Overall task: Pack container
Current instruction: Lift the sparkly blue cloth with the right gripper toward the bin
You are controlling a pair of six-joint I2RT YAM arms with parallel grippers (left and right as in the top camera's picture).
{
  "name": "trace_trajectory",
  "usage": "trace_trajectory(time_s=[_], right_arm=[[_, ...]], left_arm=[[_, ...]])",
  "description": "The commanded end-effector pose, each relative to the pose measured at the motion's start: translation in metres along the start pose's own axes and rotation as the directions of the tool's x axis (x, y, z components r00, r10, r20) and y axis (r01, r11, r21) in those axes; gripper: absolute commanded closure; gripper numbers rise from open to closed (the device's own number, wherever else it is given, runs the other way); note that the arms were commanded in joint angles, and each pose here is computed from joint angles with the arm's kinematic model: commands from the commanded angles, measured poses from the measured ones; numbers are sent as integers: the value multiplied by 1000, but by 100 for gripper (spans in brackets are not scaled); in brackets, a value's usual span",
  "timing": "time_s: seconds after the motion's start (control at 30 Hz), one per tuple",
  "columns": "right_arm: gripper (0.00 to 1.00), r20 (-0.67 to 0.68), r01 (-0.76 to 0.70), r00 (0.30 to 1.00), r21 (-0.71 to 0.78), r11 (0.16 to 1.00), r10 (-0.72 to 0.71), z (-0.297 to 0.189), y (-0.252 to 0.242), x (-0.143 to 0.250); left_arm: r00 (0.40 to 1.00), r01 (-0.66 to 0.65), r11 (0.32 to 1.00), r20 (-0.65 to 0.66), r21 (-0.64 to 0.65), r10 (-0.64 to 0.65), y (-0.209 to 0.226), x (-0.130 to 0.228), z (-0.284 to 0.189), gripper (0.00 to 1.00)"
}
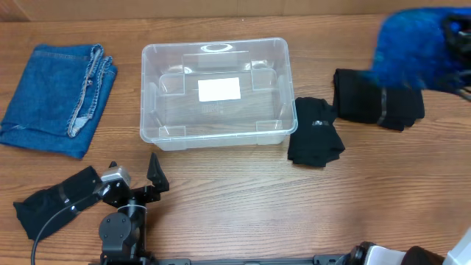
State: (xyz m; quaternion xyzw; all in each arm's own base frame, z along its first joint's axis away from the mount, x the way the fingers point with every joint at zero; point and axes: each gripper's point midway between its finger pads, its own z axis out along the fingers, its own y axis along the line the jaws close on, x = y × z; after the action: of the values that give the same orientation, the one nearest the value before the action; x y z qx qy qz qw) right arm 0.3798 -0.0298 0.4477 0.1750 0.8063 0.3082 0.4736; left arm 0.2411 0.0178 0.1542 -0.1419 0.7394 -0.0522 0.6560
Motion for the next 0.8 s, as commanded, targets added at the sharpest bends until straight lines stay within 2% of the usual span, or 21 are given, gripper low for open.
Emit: trace_trajectory(time_s=[0.0, 0.13, 0.3, 0.53, 0.77], right_arm=[[96, -16, 15, 1000, -114, 993, -16, 7, 56, 13], [96, -14, 42, 999, -113, 993, -44, 29, 91, 34], [96, -94, 45, 994, -124, 991, -57, 73, 127, 79], [96, -232, 14, 972, -70, 997, -30, 149, 142, 149], [96, -322, 18, 946, -65, 998, -38, 195, 147, 199]], left_arm=[[1000, -10, 1000, 15, -19, 10, 4, -2, 0, 0], [1000, -10, 1000, 15, -19, 10, 4, -2, 0, 0], [1000, -10, 1000, 15, -19, 10, 4, -2, 0, 0], [1000, -10, 1000, 15, -19, 10, 4, -2, 0, 0], [1000, -10, 1000, 15, -19, 10, 4, -2, 0, 0]])
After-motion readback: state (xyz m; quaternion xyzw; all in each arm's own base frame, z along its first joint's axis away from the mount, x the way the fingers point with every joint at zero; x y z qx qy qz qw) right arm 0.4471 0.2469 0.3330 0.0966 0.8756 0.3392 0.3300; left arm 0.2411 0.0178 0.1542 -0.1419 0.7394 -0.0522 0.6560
